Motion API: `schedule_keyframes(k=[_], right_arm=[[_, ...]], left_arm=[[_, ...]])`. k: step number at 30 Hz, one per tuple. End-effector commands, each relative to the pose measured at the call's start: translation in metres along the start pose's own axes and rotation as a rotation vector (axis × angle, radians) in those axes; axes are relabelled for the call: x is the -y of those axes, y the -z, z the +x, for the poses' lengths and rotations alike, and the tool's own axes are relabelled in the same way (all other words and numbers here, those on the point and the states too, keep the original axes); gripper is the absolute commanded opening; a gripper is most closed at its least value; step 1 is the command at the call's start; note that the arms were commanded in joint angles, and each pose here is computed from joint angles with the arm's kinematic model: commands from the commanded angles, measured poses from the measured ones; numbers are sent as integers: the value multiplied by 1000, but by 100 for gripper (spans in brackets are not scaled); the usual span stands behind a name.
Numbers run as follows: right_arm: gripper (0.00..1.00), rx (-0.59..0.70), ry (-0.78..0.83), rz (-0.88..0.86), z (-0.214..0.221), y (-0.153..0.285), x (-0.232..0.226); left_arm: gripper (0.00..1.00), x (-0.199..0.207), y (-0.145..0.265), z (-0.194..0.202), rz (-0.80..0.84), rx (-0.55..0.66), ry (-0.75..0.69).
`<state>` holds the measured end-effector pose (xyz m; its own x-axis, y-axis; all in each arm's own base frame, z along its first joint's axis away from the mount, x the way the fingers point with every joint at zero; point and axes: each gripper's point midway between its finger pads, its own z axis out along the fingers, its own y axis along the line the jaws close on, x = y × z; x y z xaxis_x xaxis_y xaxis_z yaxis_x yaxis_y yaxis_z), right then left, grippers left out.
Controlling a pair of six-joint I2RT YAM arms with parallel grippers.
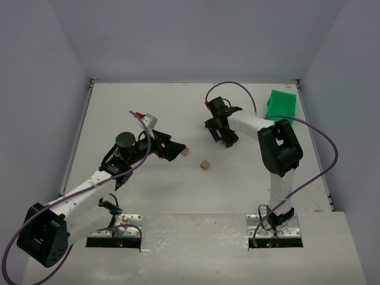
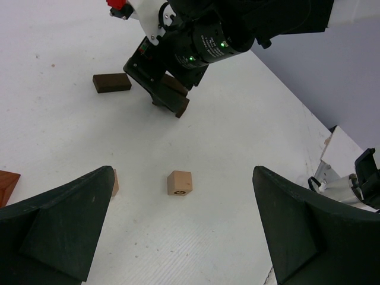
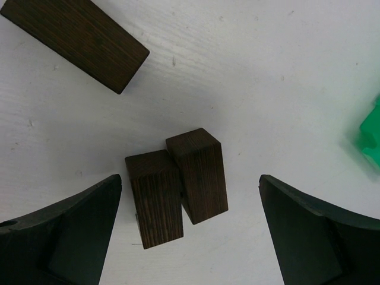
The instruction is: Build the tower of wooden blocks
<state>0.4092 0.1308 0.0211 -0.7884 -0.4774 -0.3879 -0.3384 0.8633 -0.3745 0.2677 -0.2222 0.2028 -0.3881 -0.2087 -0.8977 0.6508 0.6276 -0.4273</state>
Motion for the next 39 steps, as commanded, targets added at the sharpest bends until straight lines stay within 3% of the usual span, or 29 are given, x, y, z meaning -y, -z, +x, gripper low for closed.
schedule_keyframes(k=[1, 11, 19, 20, 24, 26, 32, 39], right_arm=[[99, 101, -10, -89, -16, 22, -6], [99, 166, -118, -147, 22, 69, -14], [97, 100, -235, -47, 78, 71, -1], [95, 89, -246, -44, 82, 70, -2], [46, 71, -282, -116, 88, 60, -21], [36, 76, -284, -179, 84, 55, -35], [26, 64, -299, -208, 78, 40, -47], [25, 48, -314, -187, 69, 23, -51]], left_arm=[[100, 6, 1, -13, 30, 50, -31], [100, 9, 3, -13, 38, 51, -29], [100, 8, 5, -16, 29, 61, -27], [100, 8, 5, -17, 24, 63, -26], [100, 4, 7, -19, -3, 79, -25], [100, 4, 7, -19, -5, 80, -24], [100, 1, 5, -18, -19, 75, -19], [100, -2, 4, -16, -29, 68, -17]])
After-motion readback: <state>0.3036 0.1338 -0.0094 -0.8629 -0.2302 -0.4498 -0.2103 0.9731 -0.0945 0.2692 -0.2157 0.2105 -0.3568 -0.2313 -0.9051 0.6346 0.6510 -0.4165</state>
